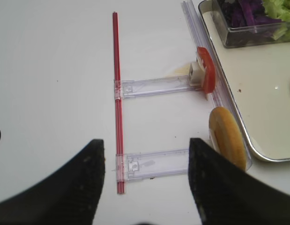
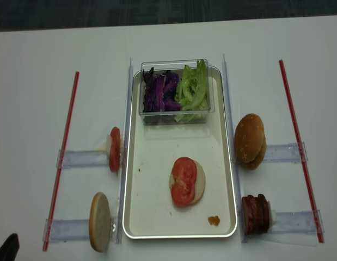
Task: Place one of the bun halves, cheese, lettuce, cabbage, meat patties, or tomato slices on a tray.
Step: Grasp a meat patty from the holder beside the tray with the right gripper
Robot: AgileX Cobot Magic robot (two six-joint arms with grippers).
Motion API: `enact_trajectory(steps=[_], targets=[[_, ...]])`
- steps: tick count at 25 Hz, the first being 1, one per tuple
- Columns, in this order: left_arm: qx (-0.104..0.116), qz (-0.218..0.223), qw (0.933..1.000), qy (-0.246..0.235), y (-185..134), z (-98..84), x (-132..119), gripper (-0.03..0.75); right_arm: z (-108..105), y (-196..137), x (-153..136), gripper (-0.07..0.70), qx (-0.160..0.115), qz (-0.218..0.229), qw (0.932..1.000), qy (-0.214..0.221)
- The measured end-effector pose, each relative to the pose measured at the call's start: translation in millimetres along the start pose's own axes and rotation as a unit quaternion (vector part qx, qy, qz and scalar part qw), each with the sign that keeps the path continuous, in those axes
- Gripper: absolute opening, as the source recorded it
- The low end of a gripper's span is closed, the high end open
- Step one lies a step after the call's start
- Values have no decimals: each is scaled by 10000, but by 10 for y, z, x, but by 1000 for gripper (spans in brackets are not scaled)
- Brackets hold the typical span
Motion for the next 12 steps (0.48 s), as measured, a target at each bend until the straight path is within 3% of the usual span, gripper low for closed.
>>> enact_trajectory(steps=[12], targets=[[8,0,10000,0,0,0,0,410,0,0,0,470,0,0,10000,0]])
Point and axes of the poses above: a point on each arm's last joint axis where the gripper is mounted, x pointing back along that axis away from the gripper, z along the wrist's bending axis when the last joint is at zero, y = z × x, the point moved 3 cm from there along -x, pointing out along that axis toward the gripper, and after that the axes turned 2 degrees about x, right-handed, at the moved point
